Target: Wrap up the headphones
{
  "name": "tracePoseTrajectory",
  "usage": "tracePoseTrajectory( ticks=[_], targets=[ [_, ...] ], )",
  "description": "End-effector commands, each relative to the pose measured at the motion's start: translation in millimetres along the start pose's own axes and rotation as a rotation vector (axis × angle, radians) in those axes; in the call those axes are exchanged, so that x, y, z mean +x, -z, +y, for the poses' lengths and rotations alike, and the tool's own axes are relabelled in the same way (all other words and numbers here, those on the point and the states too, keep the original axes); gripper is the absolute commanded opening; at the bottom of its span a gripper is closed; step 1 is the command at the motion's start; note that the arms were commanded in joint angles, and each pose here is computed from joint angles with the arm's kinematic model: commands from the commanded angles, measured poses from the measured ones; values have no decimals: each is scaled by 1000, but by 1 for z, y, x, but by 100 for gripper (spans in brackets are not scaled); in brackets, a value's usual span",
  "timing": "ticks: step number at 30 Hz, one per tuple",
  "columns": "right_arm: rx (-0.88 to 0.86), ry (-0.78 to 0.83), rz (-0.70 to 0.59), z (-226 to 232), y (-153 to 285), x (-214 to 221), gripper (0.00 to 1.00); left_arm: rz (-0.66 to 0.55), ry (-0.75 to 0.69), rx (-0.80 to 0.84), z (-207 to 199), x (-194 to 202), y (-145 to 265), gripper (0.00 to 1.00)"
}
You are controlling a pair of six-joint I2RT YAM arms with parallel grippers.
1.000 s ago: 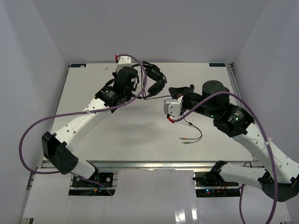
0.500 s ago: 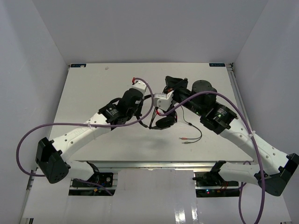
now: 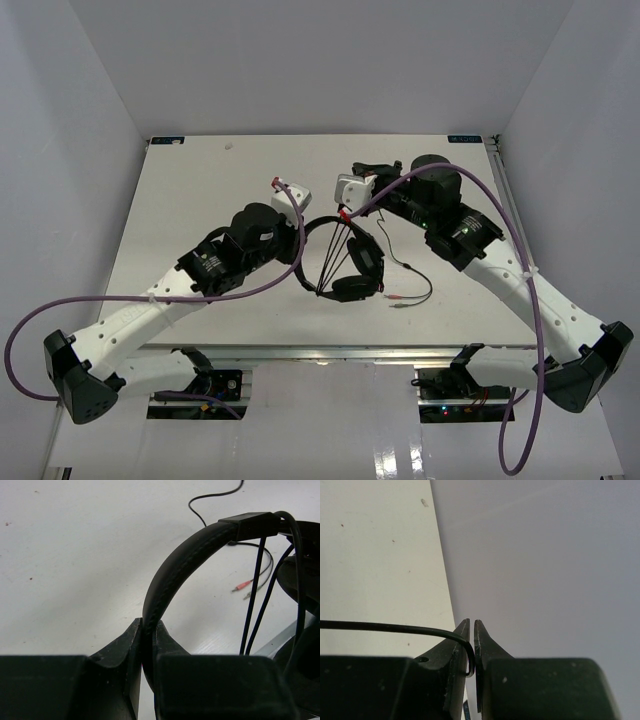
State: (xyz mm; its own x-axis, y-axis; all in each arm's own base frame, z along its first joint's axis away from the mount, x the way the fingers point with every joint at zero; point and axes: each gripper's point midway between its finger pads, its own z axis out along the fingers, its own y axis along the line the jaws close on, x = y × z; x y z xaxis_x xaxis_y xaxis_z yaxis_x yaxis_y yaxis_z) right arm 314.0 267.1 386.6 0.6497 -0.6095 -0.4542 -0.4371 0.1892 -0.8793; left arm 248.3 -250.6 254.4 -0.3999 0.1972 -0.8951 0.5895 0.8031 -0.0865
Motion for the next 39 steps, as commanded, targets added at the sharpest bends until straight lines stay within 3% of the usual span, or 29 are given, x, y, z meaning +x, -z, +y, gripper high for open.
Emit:
tracePoseTrajectory(
  ticks=[1,19,30,39],
  targets=[
    [62,-75,-85,-34,2,-22,14,-22,-16,126,-24,-4,6,0],
    [-74,-348,-64,20,19,47,13,-152,18,199,-35,-53,57,0],
    [-390,-759,-316,83,28,16,14,-325,75,255,-50,-153,101,0],
    [-501,-960,-478,104,21,2,17,-337,140,355,-75,-202,111,0]
  ],
)
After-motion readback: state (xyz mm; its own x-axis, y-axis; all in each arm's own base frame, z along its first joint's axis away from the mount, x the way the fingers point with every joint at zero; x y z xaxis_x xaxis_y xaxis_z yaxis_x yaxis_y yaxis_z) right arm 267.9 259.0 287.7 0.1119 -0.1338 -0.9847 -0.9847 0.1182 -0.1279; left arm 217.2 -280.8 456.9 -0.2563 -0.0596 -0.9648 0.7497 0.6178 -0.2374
